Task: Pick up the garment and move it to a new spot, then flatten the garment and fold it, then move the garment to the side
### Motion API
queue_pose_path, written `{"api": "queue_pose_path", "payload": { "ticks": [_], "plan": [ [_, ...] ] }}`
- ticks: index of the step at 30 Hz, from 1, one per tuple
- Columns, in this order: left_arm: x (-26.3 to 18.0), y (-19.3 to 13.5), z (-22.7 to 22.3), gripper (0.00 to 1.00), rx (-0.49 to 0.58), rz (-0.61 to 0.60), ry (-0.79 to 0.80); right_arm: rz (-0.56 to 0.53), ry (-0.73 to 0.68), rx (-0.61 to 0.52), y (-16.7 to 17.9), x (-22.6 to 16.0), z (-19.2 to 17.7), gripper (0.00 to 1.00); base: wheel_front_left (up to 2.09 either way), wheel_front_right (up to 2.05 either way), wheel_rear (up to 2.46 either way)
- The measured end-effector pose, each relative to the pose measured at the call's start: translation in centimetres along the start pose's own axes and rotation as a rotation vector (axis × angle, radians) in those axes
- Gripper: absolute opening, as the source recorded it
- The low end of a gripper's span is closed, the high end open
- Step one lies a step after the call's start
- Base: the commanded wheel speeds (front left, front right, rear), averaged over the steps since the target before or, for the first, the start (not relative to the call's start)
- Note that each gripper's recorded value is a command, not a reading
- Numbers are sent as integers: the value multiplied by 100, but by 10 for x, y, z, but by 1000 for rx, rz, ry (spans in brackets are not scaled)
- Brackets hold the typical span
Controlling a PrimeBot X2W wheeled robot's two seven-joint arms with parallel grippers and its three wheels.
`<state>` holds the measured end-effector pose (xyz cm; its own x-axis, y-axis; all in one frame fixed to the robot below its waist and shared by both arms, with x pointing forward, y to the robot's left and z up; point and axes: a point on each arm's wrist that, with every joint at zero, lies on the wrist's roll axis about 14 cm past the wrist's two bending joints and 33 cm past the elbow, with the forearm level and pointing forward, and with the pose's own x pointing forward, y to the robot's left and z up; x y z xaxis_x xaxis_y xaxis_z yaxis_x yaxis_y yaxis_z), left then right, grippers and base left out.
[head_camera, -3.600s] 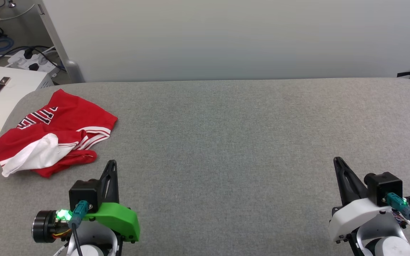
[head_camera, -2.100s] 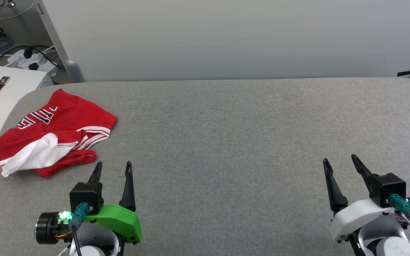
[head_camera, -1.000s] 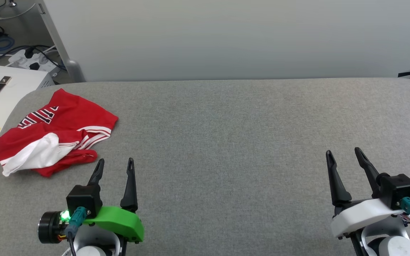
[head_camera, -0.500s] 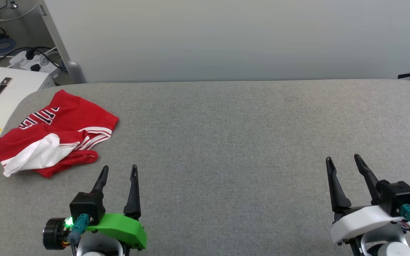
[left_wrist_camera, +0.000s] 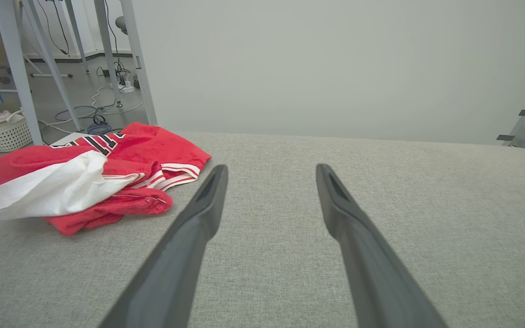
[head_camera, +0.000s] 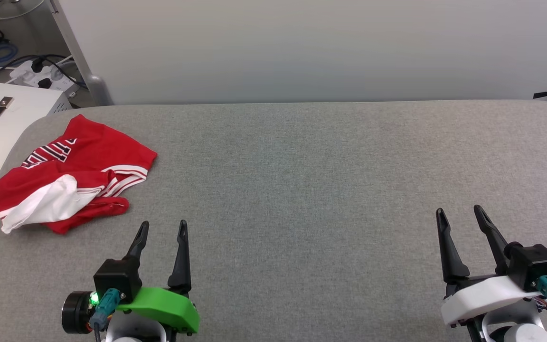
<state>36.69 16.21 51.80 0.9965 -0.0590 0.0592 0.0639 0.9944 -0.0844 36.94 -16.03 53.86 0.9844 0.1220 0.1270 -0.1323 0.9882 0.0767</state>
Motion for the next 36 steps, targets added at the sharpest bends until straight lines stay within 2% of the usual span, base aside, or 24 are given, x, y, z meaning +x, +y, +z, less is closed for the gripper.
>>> {"api": "queue_pose_path", "payload": {
  "ticks": [11, 17, 36],
  "plan": [
    [-1, 3, -7, 100, -19, 12, 11, 6, -2, 25, 2, 3, -5, 100, 0, 0, 0],
    [-7, 12, -10, 100, -23, 41, 13, 43, -6, 42, 15, 9, -7, 100, 0, 0, 0],
    [-50, 68, -6, 100, -21, 240, -14, 297, 18, 106, 101, 35, -25, 100, 0, 0, 0]
  ]
}}
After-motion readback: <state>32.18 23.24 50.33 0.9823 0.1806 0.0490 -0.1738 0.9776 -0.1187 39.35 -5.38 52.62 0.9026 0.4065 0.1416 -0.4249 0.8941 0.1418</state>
